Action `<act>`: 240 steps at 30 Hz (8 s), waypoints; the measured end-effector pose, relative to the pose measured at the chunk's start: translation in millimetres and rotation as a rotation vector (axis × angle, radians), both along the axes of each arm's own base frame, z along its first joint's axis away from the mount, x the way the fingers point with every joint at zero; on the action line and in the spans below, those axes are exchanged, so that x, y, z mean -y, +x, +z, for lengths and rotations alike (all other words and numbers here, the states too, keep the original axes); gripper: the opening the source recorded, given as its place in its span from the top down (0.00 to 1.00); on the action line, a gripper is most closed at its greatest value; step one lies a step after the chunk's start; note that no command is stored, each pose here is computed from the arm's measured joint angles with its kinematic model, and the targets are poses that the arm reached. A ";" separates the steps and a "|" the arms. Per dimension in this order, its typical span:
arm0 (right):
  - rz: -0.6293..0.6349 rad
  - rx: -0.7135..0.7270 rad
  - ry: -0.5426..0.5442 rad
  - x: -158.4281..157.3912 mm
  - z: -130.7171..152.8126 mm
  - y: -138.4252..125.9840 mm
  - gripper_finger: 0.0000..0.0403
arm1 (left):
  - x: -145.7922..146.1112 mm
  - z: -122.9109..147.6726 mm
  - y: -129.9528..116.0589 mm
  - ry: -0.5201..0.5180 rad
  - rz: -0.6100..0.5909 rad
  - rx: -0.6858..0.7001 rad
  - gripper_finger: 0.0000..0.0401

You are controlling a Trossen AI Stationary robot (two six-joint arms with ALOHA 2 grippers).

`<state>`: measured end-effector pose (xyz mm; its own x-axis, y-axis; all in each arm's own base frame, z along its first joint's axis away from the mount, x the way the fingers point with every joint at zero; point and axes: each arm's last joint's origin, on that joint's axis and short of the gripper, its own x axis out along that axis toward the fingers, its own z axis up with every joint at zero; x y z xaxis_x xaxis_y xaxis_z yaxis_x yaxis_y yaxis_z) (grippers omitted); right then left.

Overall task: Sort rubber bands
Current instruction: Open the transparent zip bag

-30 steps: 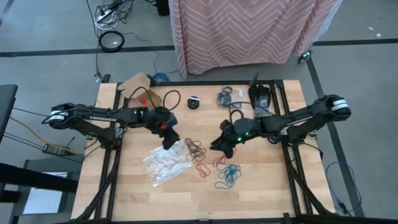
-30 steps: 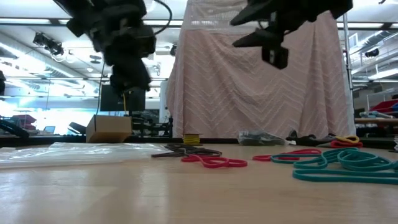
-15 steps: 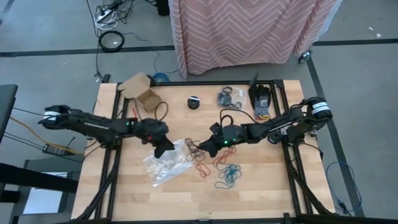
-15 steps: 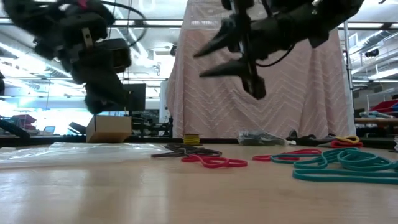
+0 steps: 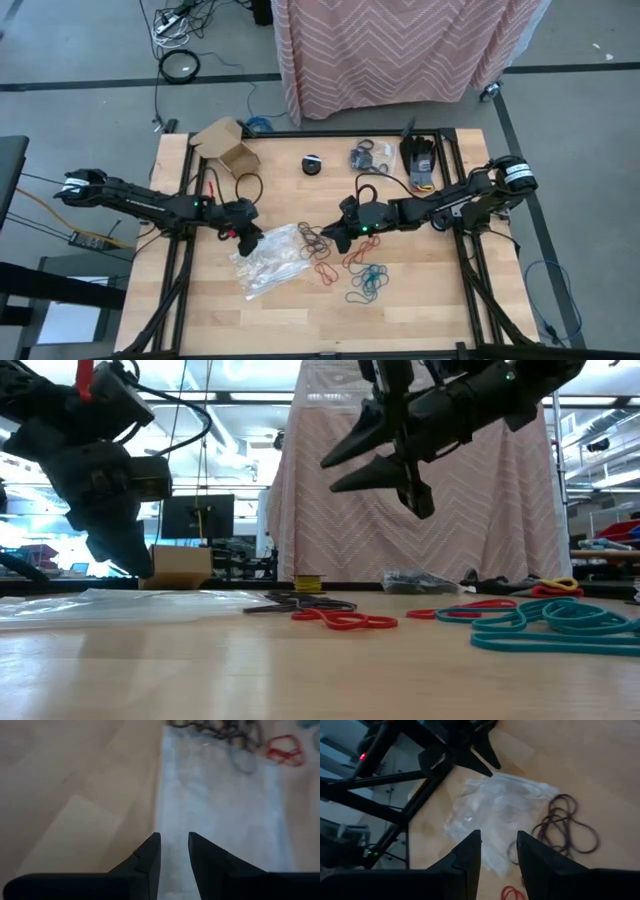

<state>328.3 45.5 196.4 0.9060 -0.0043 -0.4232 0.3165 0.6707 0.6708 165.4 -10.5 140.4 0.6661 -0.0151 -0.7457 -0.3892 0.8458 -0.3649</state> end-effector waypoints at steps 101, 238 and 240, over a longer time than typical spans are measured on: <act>0.160 0.273 -0.597 32.1 215.9 -8.9 0.80 | -4.3 280.5 40.7 0.537 -0.339 0.300 1.00; 0.113 -0.255 0.185 130.2 -27.3 6.0 0.52 | -21.5 55.8 105.0 -0.309 0.318 0.232 0.82; 0.069 -0.300 0.133 143.7 -22.4 -5.5 0.54 | -26.0 53.4 113.5 -0.351 0.329 0.285 0.82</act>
<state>322.8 -98.2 174.0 0.7372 0.1254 -0.6639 0.4702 0.6105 0.6374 278.9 15.6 193.8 0.8523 0.0131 -0.5228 -0.4569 0.5050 -0.7323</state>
